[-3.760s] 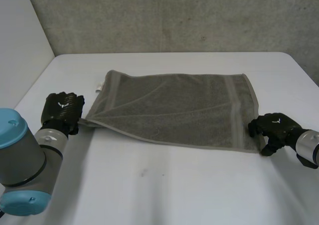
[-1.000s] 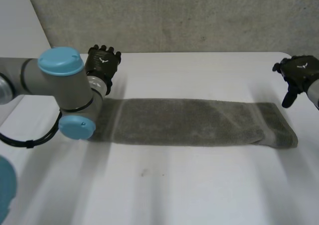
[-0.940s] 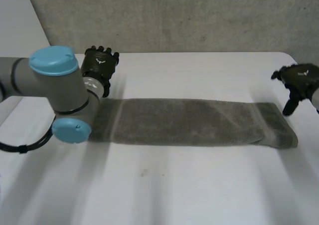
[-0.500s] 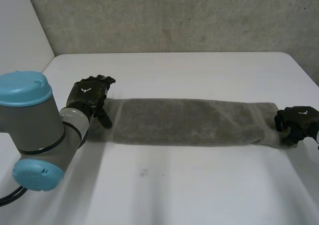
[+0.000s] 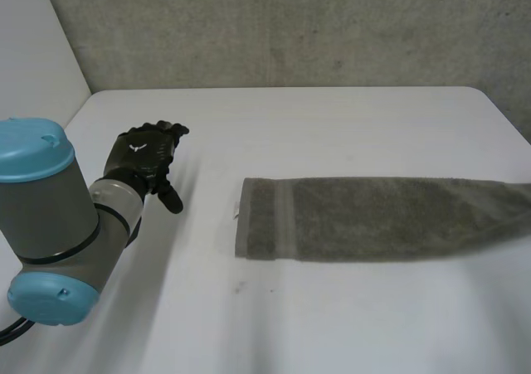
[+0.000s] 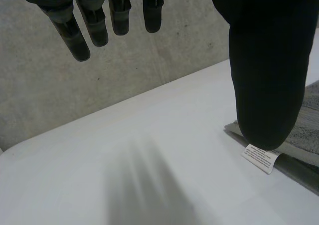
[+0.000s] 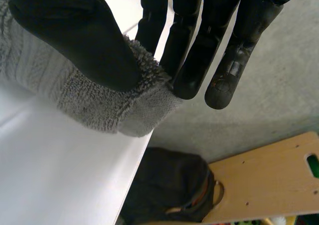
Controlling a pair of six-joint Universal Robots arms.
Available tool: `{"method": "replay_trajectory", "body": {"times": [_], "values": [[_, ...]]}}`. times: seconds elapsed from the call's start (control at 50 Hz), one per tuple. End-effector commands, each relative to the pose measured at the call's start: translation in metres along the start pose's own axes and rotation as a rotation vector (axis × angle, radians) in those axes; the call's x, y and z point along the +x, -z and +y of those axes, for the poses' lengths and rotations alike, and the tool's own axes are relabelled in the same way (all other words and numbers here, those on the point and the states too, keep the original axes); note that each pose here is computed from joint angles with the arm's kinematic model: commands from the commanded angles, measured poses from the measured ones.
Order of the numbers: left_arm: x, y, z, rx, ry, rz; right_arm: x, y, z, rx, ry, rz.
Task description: Fold the towel.
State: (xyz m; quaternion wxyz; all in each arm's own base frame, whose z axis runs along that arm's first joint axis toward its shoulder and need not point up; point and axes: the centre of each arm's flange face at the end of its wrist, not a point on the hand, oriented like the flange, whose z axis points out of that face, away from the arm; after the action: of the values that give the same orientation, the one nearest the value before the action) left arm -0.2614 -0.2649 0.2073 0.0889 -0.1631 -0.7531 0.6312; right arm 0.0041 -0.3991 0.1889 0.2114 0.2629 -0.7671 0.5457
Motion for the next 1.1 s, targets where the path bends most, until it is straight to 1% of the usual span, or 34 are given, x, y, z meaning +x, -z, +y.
{"method": "replay_trajectory", "body": {"times": [0.02,0.04,0.08,0.12,0.14,0.18,0.2,0.22,0.24,0.28,0.3,0.34,0.36,0.38,0.4,0.44,0.52,0.62,0.66,0.68,0.7,0.72,0.76,0.78,0.82,0.84,0.86,0.88,0.9,0.92,0.94,0.98,1.02,1.1], "values": [[0.000,0.000,0.000,-0.001,0.000,-0.002,-0.057,0.034,-0.110,0.323,-0.085,-0.097],[0.000,0.001,0.001,-0.003,0.001,-0.002,-0.057,0.034,-0.110,0.324,-0.085,-0.097],[0.000,0.001,0.002,-0.006,0.001,-0.003,-0.076,0.043,-0.127,0.396,-0.082,-0.132],[0.000,0.002,0.002,-0.007,0.001,-0.003,-0.128,0.070,-0.162,0.544,-0.059,-0.238],[0.000,0.002,0.002,-0.007,0.001,-0.003,-0.128,0.070,-0.162,0.545,-0.058,-0.239],[0.000,0.002,0.002,-0.007,0.001,-0.003,-0.187,0.108,-0.185,0.664,-0.015,-0.375],[0.000,0.002,0.002,-0.007,0.001,-0.003,-0.187,0.108,-0.185,0.664,-0.015,-0.376],[0.000,0.002,0.002,-0.007,0.001,-0.003,-0.216,0.123,-0.188,0.693,-0.001,-0.449],[0.000,0.002,0.002,-0.007,0.001,-0.003,-0.216,0.123,-0.188,0.693,-0.001,-0.450],[0.000,0.002,0.002,-0.007,0.001,-0.003,-0.274,0.147,-0.179,0.701,0.034,-0.618],[0.000,0.002,0.002,-0.007,0.001,-0.003,-0.275,0.147,-0.179,0.701,0.034,-0.619],[0.000,0.002,0.002,-0.009,0.001,-0.003,-0.318,0.167,-0.164,0.693,0.070,-0.755],[0.000,0.002,0.002,-0.009,0.001,-0.003,-0.319,0.167,-0.164,0.693,0.070,-0.755],[0.000,0.003,0.003,-0.010,0.000,0.000,-0.336,0.175,-0.156,0.678,0.087,-0.809],[0.000,0.003,0.003,-0.010,0.000,0.000,-0.337,0.175,-0.156,0.677,0.087,-0.810],[0.000,0.003,0.003,-0.010,0.000,0.000,-0.358,0.181,-0.142,0.649,0.124,-0.854],[0.002,0.003,0.002,-0.007,0.000,0.006,-0.358,0.182,-0.138,0.652,0.159,-0.843],[0.006,0.001,-0.004,0.017,0.000,0.017,-0.328,0.181,-0.159,0.666,0.122,-0.755],[0.015,0.000,-0.015,0.066,0.000,0.041,-0.294,0.164,-0.164,0.612,0.044,-0.694],[0.015,0.000,-0.015,0.066,0.000,0.041,-0.294,0.164,-0.164,0.612,0.043,-0.693],[0.025,0.002,-0.018,0.088,-0.003,0.069,-0.280,0.159,-0.164,0.580,0.003,-0.676],[0.025,0.002,-0.018,0.088,-0.003,0.069,-0.267,0.156,-0.163,0.551,-0.042,-0.664],[0.047,0.005,-0.025,0.147,-0.010,0.125,-0.255,0.155,-0.161,0.525,-0.082,-0.650],[0.047,0.005,-0.025,0.147,-0.010,0.125,-0.255,0.155,-0.161,0.524,-0.083,-0.650],[0.067,-0.001,-0.020,0.170,-0.014,0.172,-0.234,0.144,-0.144,0.436,-0.148,-0.614],[0.067,-0.001,-0.019,0.170,-0.014,0.173,-0.233,0.144,-0.144,0.435,-0.149,-0.613],[0.076,-0.004,-0.015,0.167,-0.017,0.194,-0.226,0.137,-0.130,0.385,-0.169,-0.597],[0.077,-0.004,-0.015,0.167,-0.017,0.194,-0.221,0.132,-0.114,0.332,-0.183,-0.588],[0.085,-0.008,-0.009,0.159,-0.024,0.209,-0.221,0.132,-0.114,0.332,-0.183,-0.587],[0.092,-0.012,-0.001,0.146,-0.031,0.224,-0.217,0.128,-0.100,0.285,-0.195,-0.574],[0.092,-0.012,-0.001,0.145,-0.031,0.224,-0.217,0.128,-0.100,0.284,-0.196,-0.574],[0.099,-0.019,0.018,0.097,-0.049,0.230,-0.210,0.122,-0.076,0.207,-0.218,-0.547],[0.100,-0.021,0.027,0.071,-0.059,0.228,-0.206,0.118,-0.067,0.179,-0.222,-0.534],[0.100,-0.017,0.043,0.001,-0.078,0.235,-0.195,0.107,-0.049,0.156,-0.181,-0.502]]}}
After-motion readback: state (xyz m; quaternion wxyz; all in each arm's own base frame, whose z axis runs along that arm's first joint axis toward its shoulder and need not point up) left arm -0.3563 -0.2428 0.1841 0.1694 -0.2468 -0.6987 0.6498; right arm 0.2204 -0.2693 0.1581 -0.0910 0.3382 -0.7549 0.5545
